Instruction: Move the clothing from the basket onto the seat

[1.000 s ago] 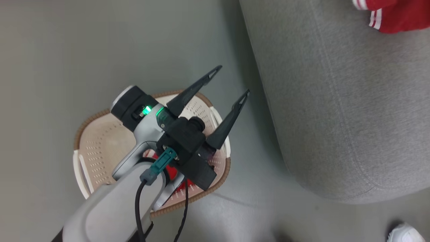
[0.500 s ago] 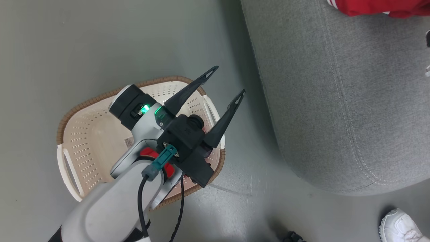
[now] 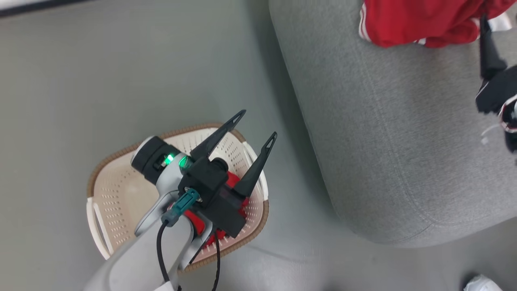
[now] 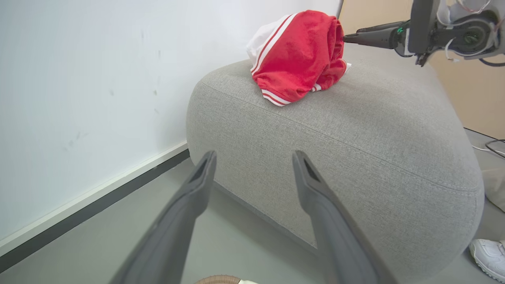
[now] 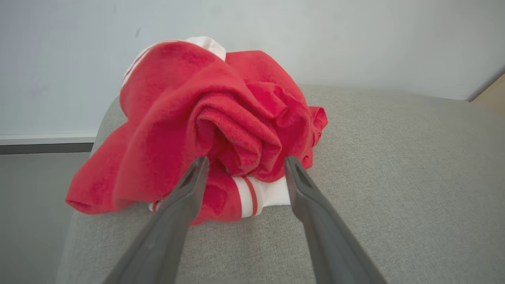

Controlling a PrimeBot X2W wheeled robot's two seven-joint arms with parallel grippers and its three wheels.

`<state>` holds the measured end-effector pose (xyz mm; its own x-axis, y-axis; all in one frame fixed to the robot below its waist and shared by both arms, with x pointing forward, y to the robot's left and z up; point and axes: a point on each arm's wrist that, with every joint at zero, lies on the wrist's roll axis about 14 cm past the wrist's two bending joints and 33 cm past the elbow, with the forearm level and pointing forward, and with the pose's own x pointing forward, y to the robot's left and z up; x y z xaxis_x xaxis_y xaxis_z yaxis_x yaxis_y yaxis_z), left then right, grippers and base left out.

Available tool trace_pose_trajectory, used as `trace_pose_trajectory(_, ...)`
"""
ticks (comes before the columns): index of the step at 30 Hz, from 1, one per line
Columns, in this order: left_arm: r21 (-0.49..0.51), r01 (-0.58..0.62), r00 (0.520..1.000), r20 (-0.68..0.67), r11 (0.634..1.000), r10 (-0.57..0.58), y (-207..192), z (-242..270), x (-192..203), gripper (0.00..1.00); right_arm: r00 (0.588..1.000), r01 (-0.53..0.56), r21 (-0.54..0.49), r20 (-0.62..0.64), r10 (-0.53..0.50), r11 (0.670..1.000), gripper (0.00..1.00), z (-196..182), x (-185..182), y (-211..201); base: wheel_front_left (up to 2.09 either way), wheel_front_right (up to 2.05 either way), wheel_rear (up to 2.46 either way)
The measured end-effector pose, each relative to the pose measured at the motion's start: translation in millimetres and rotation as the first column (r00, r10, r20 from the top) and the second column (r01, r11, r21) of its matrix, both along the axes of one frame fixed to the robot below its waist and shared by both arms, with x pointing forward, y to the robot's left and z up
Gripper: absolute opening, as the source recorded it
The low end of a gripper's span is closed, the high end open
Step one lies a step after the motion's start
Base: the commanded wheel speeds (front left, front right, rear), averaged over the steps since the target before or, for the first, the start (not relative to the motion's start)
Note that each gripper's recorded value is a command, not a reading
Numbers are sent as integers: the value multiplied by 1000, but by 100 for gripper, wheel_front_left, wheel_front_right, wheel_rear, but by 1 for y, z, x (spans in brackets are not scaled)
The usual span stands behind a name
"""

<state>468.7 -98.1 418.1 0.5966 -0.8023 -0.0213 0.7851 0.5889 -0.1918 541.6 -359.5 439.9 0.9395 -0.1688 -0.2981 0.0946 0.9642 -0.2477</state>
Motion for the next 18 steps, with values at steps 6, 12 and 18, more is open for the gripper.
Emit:
trace_pose_trajectory(6, -6, -48, 999, 1, 999, 48, 10, 14, -8, 100, 999, -44, 17, 30, 44, 999, 100, 15, -20, 15, 0, 0, 0)
trace_pose_trajectory(12, -12, -149, 989, -16, 989, 148, 32, 27, -10, 100, 989, -114, 62, 102, 107, 992, 100, 36, -30, 48, 0, 0, 0)
trace_pose_trajectory(18, 2, -258, 965, -34, 966, 258, 64, 34, -17, 100, 968, -196, 129, 181, 171, 972, 100, 52, -41, 92, 0, 0, 0)
